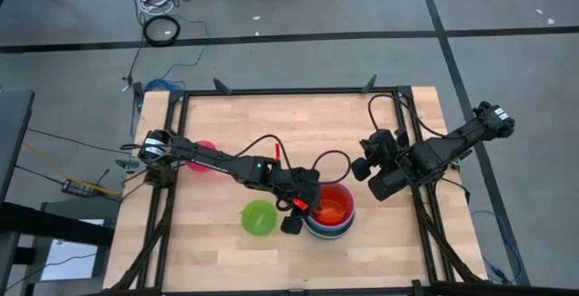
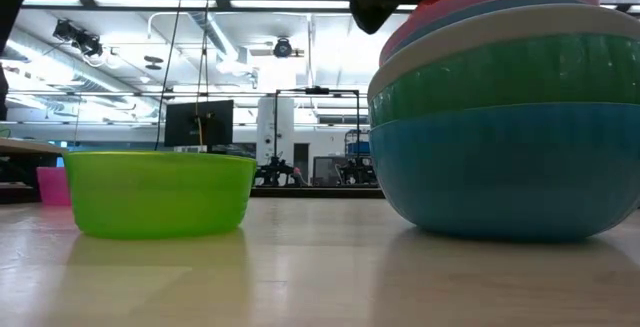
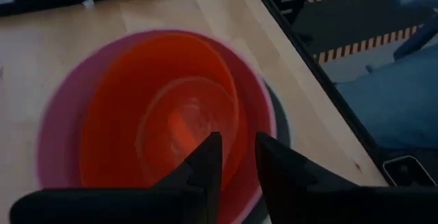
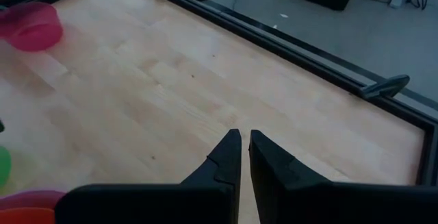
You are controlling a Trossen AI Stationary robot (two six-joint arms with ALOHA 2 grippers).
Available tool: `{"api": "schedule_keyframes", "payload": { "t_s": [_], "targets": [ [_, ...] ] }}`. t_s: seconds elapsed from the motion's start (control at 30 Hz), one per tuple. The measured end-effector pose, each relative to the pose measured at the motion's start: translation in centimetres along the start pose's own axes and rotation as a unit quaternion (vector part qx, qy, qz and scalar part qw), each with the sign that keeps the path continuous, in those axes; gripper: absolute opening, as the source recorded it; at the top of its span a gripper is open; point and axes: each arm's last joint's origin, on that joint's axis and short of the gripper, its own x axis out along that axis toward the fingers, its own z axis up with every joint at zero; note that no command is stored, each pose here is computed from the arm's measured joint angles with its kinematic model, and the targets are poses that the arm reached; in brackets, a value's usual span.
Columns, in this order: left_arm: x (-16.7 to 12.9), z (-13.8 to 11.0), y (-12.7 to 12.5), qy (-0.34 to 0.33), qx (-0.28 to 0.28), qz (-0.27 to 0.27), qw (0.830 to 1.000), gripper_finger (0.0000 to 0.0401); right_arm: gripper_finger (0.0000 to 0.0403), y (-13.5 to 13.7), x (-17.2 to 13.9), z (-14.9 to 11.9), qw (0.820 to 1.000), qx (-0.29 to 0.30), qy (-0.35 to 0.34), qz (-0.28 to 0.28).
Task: Nest bowls inside each other
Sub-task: Stack the orange bowl on top of the violet bowl, then stack the green bowl on top of the orange bowl
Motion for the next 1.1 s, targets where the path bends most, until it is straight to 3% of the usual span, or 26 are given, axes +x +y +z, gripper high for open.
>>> {"api": "schedule_keyframes", "payload": {
  "t_s": [0.17, 0.37, 0.5, 0.6, 0.7, 0.83, 1.0, 1.1],
  "targets": [
    [0.6, -0.3, 0.0, 0.003, -0.022, -0.043, 0.999, 0.0097, 0.002, 0.0, 0.0, 0.0, 1.0, 0.001, 0.0, 0.0],
    [0.4, -0.2, -0.1, 0.01, -0.03, -0.049, 0.998, 0.0097, 0.0021, 0.0, 0.0, 0.0, 1.0, 0.002, 0.0, 0.001],
    [-3.2, 1.3, -0.4, 0.056, -0.034, -0.042, 0.997, 0.0097, 0.002, 0.0, 0.0, 0.0, 1.0, 0.0, 0.001, 0.001],
    [-7.6, 1.6, -0.9, 0.13, -0.035, 0.019, 0.991, 0.0097, 0.002, 0.1, 0.0, -0.1, 1.0, -0.003, 0.013, 0.005],
    [-10.9, 0.6, -1.7, 0.19, -0.05, 0.06, 0.979, 0.0097, 0.0021, 0.1, -0.1, -0.2, 1.0, -0.005, 0.017, 0.008],
    [-13.1, -1.7, -3.2, 0.243, -0.044, 0.052, 0.968, 0.0097, 0.0021, 0.2, -0.3, -0.3, 1.0, -0.003, 0.015, 0.013],
    [-13.4, -6.5, -3.9, 0.303, -0.063, 0.055, 0.949, 0.0097, 0.002, 0.3, -0.5, -0.4, 1.0, 0.001, 0.012, 0.02],
    [-12.6, -8.9, -3.9, 0.286, -0.085, 0.065, 0.952, 0.0097, 0.0021, 0.4, -0.6, -0.4, 1.0, 0.003, 0.012, 0.023]
  ]
}}
